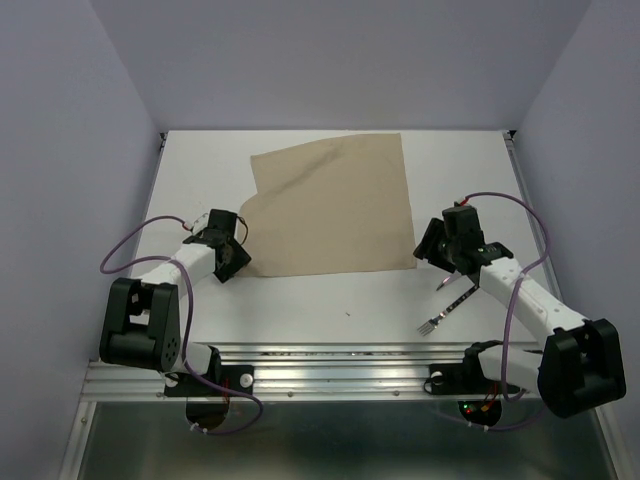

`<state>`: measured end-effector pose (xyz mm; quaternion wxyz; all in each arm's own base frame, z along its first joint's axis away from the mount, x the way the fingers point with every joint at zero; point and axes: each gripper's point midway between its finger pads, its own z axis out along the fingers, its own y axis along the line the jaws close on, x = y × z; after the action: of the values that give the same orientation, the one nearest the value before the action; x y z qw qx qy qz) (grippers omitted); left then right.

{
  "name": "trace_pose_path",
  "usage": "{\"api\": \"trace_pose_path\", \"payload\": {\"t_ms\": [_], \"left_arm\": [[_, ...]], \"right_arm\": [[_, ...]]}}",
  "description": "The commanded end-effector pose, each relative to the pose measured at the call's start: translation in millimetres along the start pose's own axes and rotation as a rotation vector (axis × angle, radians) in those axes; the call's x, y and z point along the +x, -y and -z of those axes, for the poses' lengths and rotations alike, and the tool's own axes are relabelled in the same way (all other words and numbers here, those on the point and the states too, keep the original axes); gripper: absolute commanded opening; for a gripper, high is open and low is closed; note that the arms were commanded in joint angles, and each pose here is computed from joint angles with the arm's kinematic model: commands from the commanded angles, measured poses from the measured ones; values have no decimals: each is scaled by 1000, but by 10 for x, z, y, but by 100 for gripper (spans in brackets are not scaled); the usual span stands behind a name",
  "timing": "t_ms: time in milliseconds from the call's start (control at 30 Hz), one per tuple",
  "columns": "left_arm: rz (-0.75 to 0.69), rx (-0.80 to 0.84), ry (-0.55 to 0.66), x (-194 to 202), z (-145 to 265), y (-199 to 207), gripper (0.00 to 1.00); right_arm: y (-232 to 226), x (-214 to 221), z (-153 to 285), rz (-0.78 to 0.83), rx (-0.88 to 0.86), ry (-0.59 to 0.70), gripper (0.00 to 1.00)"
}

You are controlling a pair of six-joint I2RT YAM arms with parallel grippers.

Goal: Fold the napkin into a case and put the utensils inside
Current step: Flatten out the crumpled napkin at the center of the board.

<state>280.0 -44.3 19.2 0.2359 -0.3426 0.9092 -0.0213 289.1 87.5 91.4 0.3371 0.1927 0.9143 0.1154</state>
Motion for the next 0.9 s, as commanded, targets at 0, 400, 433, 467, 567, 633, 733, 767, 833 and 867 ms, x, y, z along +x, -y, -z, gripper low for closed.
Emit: {"api": "trace_pose_path", "payload": {"t_ms": [0, 400, 433, 467, 567, 633, 733, 767, 833, 867], "left_arm": [[-43, -112, -69, 235, -57, -290, 56], [-57, -162, -104, 362, -245, -357, 31], [-58, -164, -104, 365, -247, -358, 29], [-57, -162, -102, 360, -246, -353, 29], [-58, -160, -105, 365, -248, -349, 20], [-59, -155, -102, 354, -243, -341, 14], [-60, -138, -103, 353, -216, -314, 14], [-57, -123, -91, 327, -182, -288, 15], [-54, -103, -77, 296, -150, -255, 7], [-52, -89, -66, 267, -121, -230, 0]], "right_arm": [[-51, -79, 8, -8, -20, 18, 59], [-9, -36, 21, -11, -14, 18, 59], [2, -26, 20, -12, -11, 17, 59], [8, -21, 21, -14, -9, 16, 59], [23, -8, 25, -12, -5, 14, 59], [24, -5, 22, -12, -4, 12, 59], [31, 0, 22, -11, -1, 11, 59], [30, -1, 19, -11, -1, 11, 59], [27, -2, 21, -11, -2, 10, 59], [27, 0, 15, -11, -1, 9, 59]]}}
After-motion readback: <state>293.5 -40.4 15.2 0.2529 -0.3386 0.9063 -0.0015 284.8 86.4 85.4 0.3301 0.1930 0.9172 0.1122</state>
